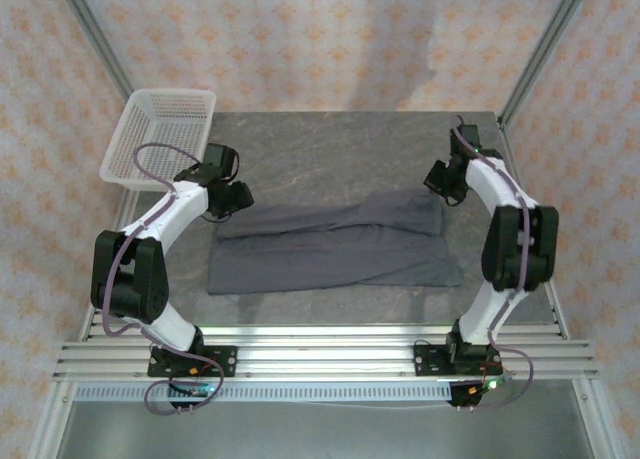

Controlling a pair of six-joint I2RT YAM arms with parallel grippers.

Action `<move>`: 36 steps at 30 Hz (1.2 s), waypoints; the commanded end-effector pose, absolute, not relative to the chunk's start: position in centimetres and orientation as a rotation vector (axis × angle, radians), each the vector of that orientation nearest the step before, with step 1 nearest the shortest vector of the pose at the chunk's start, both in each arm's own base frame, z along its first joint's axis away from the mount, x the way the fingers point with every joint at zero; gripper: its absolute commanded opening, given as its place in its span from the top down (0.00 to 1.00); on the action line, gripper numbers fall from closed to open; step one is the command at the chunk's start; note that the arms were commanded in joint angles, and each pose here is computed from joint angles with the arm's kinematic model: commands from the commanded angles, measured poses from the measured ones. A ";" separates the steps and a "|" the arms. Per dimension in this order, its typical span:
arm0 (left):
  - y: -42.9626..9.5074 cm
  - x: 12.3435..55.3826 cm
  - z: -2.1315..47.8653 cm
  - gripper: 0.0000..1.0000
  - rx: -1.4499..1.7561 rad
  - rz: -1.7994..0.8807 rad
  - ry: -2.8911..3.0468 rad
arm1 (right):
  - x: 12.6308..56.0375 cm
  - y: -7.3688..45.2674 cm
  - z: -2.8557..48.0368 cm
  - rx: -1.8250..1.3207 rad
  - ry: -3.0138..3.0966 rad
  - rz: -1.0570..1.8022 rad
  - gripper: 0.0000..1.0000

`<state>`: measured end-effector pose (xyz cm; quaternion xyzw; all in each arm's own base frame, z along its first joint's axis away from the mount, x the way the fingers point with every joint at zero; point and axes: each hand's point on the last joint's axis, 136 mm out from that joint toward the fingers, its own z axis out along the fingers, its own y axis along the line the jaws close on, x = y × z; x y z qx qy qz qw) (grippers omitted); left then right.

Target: Fold the inside-out t-shirt

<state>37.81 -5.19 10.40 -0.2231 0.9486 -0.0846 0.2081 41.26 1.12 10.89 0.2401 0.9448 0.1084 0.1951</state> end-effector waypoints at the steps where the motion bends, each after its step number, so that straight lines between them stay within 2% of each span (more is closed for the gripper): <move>1: -5.8 38.8 11.7 0.53 -0.599 -0.260 2.604 | 38.3 1.4 12.2 0.711 2.557 0.334 0.97; 5: -5.8 38.8 11.4 0.52 -0.597 -0.247 2.614 | 32.5 3.9 10.1 0.788 2.487 0.535 0.95; 9: -6.2 38.8 10.9 0.51 -0.588 -0.247 2.623 | 27.7 3.8 8.8 0.935 2.367 0.603 0.91; 10: -6.3 38.8 10.9 0.51 -0.584 -0.247 2.625 | 27.1 3.6 9.1 0.954 2.326 0.613 0.88; 12: -6.6 38.9 10.9 0.51 -0.575 -0.247 2.627 | 26.8 3.1 10.9 0.937 2.229 0.617 0.72; 13: -6.7 38.9 11.0 0.51 -0.571 -0.246 2.625 | 27.3 3.0 12.2 0.904 2.178 0.627 0.60; 14: -6.8 39.0 11.1 0.51 -0.567 -0.249 2.620 | 28.2 3.3 13.7 0.846 2.127 0.663 0.55; 15: -6.9 39.1 11.2 0.51 -0.563 -0.254 2.619 | 29.1 3.8 14.7 0.791 2.103 0.694 0.54; 18: -7.5 39.5 11.5 0.51 -0.544 -0.277 2.607 | 32.3 6.6 15.6 0.598 2.201 0.747 0.53; 22: -8.7 39.3 11.7 0.51 -0.508 -0.299 2.616 | 36.3 10.9 12.2 0.385 2.504 0.685 0.52; 26: -9.0 38.5 11.4 0.51 -0.495 -0.295 2.630 | 39.2 12.0 8.5 0.420 2.637 0.679 0.50; 32: -8.9 38.1 11.1 0.51 -0.538 -0.294 2.623 | 39.9 11.7 6.2 0.445 2.699 0.537 0.47; 34: -8.8 38.2 11.0 0.51 -0.539 -0.292 2.622 | 39.8 12.3 5.5 0.464 2.712 0.556 0.52; 36: -8.9 38.3 10.9 0.51 -0.536 -0.286 2.629 | 39.7 12.5 5.0 0.484 2.722 0.553 0.62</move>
